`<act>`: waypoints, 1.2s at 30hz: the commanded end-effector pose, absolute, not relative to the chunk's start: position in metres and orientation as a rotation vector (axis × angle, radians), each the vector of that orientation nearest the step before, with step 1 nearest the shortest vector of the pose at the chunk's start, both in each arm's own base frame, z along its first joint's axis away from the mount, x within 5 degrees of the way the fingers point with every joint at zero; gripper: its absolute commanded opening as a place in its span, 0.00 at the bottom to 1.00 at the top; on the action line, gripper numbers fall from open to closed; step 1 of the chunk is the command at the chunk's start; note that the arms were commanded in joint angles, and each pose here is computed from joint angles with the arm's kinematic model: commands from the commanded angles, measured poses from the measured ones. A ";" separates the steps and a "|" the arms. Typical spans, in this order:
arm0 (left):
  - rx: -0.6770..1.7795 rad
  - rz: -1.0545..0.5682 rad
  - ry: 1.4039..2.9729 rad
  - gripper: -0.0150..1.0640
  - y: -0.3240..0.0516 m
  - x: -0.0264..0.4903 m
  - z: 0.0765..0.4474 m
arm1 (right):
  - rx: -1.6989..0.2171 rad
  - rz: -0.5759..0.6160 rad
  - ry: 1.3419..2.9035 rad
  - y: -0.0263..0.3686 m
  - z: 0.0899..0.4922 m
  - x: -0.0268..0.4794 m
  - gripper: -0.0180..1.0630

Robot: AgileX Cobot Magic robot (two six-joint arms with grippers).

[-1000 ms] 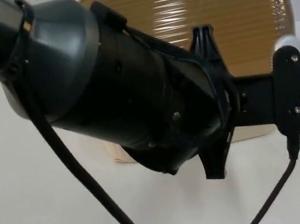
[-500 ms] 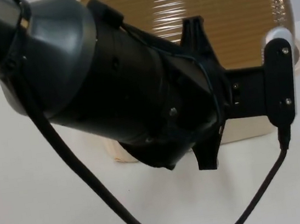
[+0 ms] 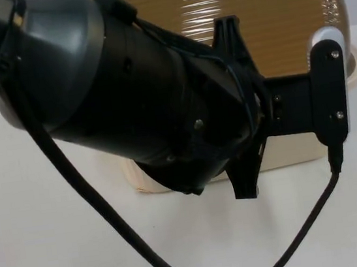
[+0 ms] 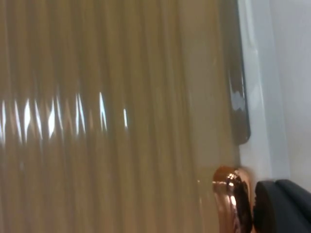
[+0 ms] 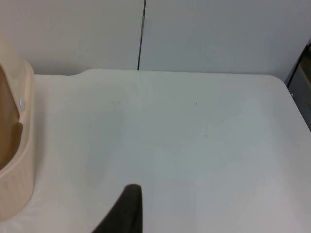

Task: Open the box lid with the left hand, place the block into the box with the right hand, then close the box lid with the left hand.

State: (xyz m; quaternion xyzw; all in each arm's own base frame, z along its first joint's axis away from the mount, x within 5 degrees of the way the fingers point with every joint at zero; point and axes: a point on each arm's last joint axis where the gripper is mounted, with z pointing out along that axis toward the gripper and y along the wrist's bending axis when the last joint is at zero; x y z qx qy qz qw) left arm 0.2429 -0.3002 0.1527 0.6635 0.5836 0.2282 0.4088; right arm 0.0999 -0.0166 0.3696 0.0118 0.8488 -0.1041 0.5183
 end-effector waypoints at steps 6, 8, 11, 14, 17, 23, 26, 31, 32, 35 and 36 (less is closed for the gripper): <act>1.637 0.600 1.493 0.01 -0.291 0.250 0.169 | 0.024 -0.251 2.020 -0.016 0.373 0.100 0.98; 1.642 0.608 1.477 0.01 -0.291 0.250 0.169 | 0.025 -0.249 2.022 -0.016 0.372 0.100 0.98; 1.652 0.638 1.433 0.01 -0.292 0.251 0.171 | 0.029 -0.246 2.022 -0.016 0.372 0.100 0.98; 1.645 0.650 1.435 0.01 -0.291 0.252 0.172 | 0.029 -0.246 2.022 -0.016 0.372 0.100 0.98; 1.632 0.653 1.440 0.01 -0.290 0.255 0.174 | 0.032 -0.245 2.022 -0.016 0.372 0.100 0.98; 1.578 0.671 1.459 0.01 -0.284 0.275 0.185 | 0.033 -0.241 2.024 -0.016 0.372 0.100 0.98; 1.533 0.691 1.464 0.01 -0.280 0.289 0.195 | 0.033 -0.241 2.024 -0.016 0.372 0.100 0.98; 1.445 0.703 1.476 0.01 -0.276 0.308 0.213 | 0.033 -0.241 2.024 -0.016 0.372 0.100 0.98; 1.428 0.705 1.477 0.01 -0.276 0.311 0.217 | 0.033 -0.241 2.024 -0.016 0.372 0.100 0.98; 1.389 0.711 1.481 0.01 -0.273 0.320 0.225 | 0.034 -0.241 2.026 -0.016 0.372 0.100 0.98; 1.375 0.709 1.482 0.01 -0.272 0.323 0.228 | 0.034 -0.241 2.026 -0.016 0.372 0.100 0.98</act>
